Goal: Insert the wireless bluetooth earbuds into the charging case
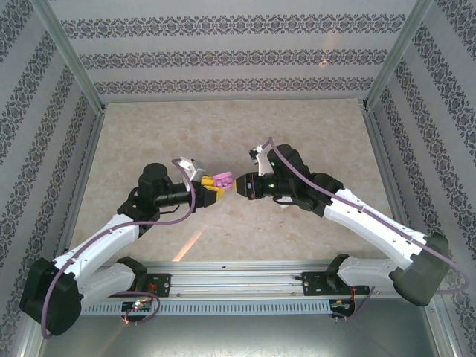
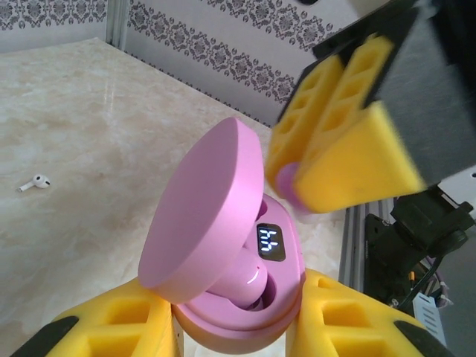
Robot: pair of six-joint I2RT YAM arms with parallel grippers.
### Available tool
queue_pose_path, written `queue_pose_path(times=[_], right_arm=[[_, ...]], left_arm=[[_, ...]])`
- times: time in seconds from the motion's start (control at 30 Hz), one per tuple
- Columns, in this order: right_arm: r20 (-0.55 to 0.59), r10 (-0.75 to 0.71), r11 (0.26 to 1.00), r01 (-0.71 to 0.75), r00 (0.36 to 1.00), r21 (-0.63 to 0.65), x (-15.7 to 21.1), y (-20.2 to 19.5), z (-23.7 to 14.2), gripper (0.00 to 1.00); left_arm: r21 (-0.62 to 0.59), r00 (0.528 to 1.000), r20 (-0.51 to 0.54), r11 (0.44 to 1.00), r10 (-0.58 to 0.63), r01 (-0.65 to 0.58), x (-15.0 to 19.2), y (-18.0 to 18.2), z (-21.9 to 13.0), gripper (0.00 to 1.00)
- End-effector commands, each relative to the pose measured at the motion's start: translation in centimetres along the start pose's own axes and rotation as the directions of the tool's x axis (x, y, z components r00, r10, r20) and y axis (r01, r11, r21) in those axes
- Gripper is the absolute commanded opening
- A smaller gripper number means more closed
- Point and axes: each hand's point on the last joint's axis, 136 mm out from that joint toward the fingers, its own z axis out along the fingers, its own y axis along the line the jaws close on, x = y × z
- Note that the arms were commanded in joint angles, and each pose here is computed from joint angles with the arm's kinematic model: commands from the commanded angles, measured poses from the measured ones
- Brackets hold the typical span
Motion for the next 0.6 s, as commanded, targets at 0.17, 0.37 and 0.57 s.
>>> queue_pose_path(times=[0.17, 0.37, 0.57], right_arm=[[0.010, -0.093, 0.994, 0.094, 0.996, -0.064, -0.5, 3.1, -1.0, 0.16], [0.000, -0.117, 0.991, 0.117, 0.993, -0.064, -1.2, 3.3, 0.0, 0.15], [-0.003, -0.101, 0.994, 0.101, 0.995, -0.036, -1.9, 2.3, 0.8, 0.15]], left_arm=[[-0.004, 0.999, 0.010, 0.999, 0.032, -0.032, -0.9, -0.2, 0.2, 0.05], [0.025, 0.999, 0.022, 0.999, 0.031, -0.031, -1.1, -0.6, 0.3, 0.05], [0.046, 0.999, 0.027, 0.998, 0.034, -0.036, -1.3, -1.1, 0.2, 0.05]])
